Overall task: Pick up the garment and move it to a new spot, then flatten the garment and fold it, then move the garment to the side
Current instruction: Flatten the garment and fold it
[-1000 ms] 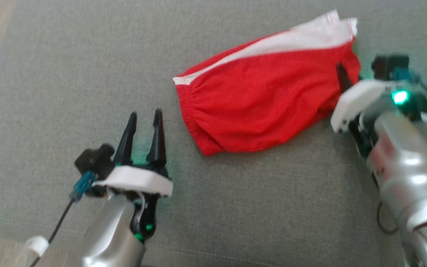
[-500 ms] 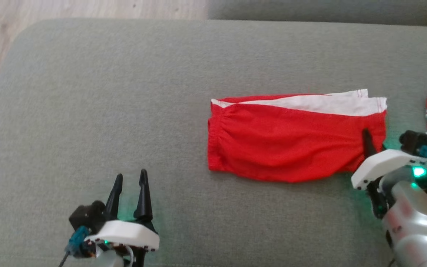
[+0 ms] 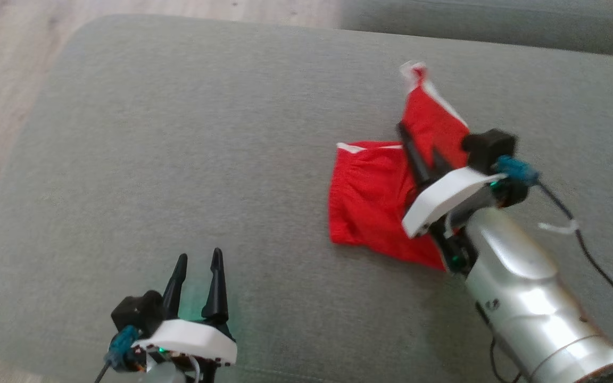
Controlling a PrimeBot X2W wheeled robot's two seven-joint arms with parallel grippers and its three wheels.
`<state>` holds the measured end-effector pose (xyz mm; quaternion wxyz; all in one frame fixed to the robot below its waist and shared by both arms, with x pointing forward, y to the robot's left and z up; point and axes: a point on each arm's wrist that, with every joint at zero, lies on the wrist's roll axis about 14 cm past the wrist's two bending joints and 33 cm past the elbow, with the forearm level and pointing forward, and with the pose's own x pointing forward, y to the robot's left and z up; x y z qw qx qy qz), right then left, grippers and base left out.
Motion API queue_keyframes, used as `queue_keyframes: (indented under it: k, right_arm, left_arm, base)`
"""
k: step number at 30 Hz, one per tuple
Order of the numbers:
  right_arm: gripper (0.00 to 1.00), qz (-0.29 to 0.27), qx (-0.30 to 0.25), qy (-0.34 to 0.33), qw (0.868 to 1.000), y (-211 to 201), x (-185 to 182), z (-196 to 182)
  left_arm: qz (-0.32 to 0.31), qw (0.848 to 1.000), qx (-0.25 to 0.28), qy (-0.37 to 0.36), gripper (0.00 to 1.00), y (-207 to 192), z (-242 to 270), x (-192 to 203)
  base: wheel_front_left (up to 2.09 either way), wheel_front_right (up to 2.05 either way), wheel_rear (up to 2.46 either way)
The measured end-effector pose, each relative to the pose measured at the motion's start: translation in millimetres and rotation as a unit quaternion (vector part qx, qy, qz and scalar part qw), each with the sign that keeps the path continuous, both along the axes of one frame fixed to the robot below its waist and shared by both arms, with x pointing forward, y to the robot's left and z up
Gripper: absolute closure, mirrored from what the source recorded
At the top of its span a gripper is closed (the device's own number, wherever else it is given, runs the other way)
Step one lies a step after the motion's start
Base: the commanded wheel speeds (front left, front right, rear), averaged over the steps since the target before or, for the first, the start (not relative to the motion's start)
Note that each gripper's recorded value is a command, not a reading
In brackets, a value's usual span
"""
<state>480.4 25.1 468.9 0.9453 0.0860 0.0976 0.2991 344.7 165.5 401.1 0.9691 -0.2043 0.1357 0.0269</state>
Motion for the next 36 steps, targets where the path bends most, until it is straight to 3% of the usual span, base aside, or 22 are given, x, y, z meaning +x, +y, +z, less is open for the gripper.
queue_keyframes:
  k: [2, 3, 4, 7, 11, 15, 20, 24, 31, 36]
  right_arm:
    - [1.00, 0.048, -0.006, 0.016, 0.999, 29.6, -16.0, -7.9]
    - [0.55, 0.061, -0.008, 0.019, 0.998, 37.2, -20.7, -9.8]
    - [0.00, 0.076, -0.006, 0.024, 0.997, 46.4, -27.1, -10.8]
    - [0.00, 0.118, 0.035, 0.050, 0.991, 72.6, -58.7, -10.5]
    - [0.00, 0.111, 0.048, 0.067, 0.990, 66.1, -71.2, -17.6]
    - [0.00, 0.046, 0.049, 0.065, 0.996, 29.3, -53.0, -19.7]
    - [0.00, -0.075, 0.060, 0.013, 0.995, -48.9, -16.2, 4.2]
    - [0.00, -0.171, 0.024, 0.012, 0.985, -123.2, -32.6, -17.9]
    - [0.00, -0.223, -0.001, 0.016, 0.975, -159.8, -63.4, -31.7]
    - [0.00, -0.234, 0.002, 0.042, 0.971, -165.7, -89.5, -47.5]
  left_arm:
    - [0.017, 1.000, 0.003, 0.002, 0.00, 10.6, 0.0, -7.4]
    - [0.021, 1.000, 0.004, 0.002, 0.00, 13.4, 0.4, -9.5]
    - [0.024, 1.000, 0.008, 0.002, 0.00, 15.8, 0.7, -11.6]
    - [0.025, 0.999, 0.024, -0.003, 0.00, 20.4, 4.1, -14.2]
    - [0.007, 0.999, 0.040, -0.008, 0.00, 14.1, 6.1, -7.1]
    - [-0.006, 0.998, 0.062, -0.026, 0.00, 7.9, 16.0, 6.6]
    - [-0.025, 0.994, 0.097, -0.045, 0.00, -2.5, 26.8, 22.7]
    - [-0.041, 0.988, 0.138, -0.061, 0.00, -10.9, 35.0, 34.0]
    - [-0.071, 0.981, 0.174, -0.058, 0.00, -22.2, 28.8, 23.1]
    - [-0.068, 0.982, 0.168, -0.044, 0.00, -20.5, 20.4, 6.9]
  base:
    - [0.00, 0.00, 0.00]
    - [0.00, 0.00, 0.00]
    - [0.00, 0.00, 0.00]
    - [0.00, 0.00, 0.00]
    - [0.00, 0.00, 0.00]
    - [0.00, 0.00, 0.00]
    - [0.00, 0.00, 0.00]
    - [0.00, 0.00, 0.00]
    - [0.00, 0.00, 0.00]
    - [0.00, 0.00, 0.00]
